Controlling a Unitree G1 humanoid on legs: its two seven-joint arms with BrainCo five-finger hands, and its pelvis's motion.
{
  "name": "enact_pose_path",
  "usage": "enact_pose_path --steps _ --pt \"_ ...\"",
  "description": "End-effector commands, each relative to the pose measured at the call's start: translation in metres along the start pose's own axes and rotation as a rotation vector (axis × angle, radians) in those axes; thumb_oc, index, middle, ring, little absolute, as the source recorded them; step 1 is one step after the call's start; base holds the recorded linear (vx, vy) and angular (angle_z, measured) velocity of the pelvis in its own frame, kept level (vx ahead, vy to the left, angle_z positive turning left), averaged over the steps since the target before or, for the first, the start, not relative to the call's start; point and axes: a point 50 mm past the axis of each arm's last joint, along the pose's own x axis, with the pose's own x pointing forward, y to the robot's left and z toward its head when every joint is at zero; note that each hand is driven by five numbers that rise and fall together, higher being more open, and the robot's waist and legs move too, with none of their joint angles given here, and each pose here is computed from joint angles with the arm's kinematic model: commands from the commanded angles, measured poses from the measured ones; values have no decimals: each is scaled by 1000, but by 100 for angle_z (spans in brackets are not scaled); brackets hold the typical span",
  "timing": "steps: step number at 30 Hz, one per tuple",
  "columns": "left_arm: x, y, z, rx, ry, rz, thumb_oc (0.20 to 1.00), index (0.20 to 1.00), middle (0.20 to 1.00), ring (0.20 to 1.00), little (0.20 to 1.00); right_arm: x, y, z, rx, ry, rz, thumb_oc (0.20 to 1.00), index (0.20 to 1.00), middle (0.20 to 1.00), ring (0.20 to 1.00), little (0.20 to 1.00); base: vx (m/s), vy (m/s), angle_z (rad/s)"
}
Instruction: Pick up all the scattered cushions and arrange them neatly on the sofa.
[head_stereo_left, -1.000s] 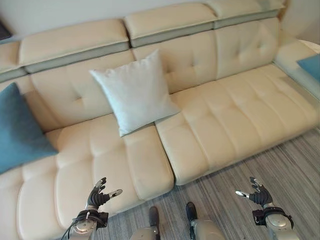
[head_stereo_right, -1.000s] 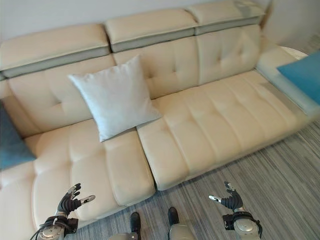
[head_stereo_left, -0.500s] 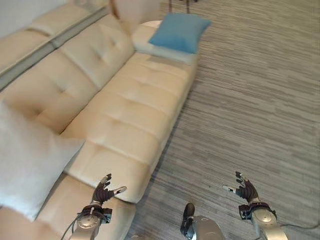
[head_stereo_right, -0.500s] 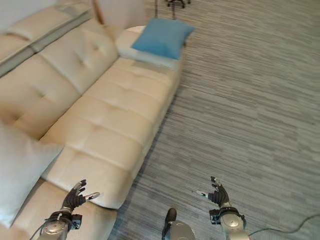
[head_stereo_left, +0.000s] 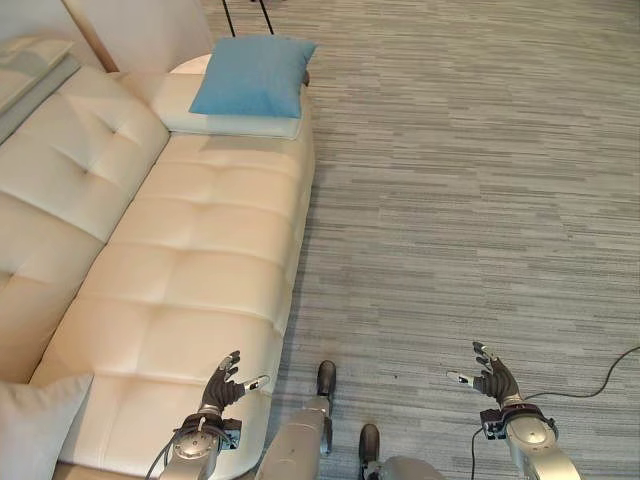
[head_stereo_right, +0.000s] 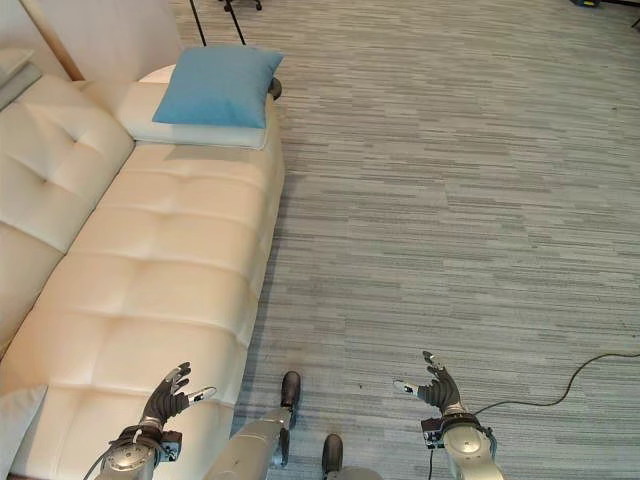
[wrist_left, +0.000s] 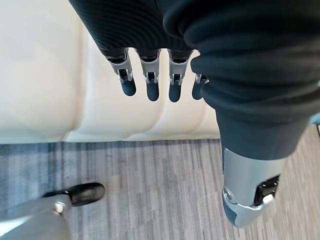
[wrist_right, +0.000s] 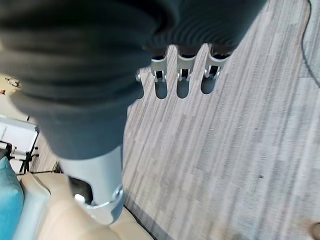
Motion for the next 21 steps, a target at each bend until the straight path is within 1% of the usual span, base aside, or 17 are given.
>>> enact_pose_path --steps 1,5,10,13,18,19,21 --pt "2 15 18 63 -87 33 1000 1000 1000 1000 1000 8 1 29 22 -127 -3 1000 1000 1000 1000 1000 482 153 -59" --pt "2 20 21 74 -97 43 1000 1000 1000 1000 1000 10 8 39 20 -159 25 1000 1000 1000 1000 1000 325 97 -46" --pt "2 21 24 72 -116 49 1000 1000 1000 1000 1000 11 8 46 23 -187 36 1000 1000 1000 1000 1000 328 -3 -8" --pt "4 22 27 72 -129 74 1000 1000 1000 1000 1000 10 5 52 69 -210 19 1000 1000 1000 1000 1000 719 -155 24" --pt "5 21 29 89 -141 78 1000 1000 1000 1000 1000 6 1 49 57 -212 10 1000 1000 1000 1000 1000 541 -188 31" --pt "5 17 26 79 -133 68 1000 1000 1000 1000 1000 4 2 43 55 -193 19 1000 1000 1000 1000 1000 824 -415 86" --pt "6 14 29 61 -139 58 1000 1000 1000 1000 1000 6 -2 43 48 -192 6 1000 1000 1000 1000 1000 460 -305 133"
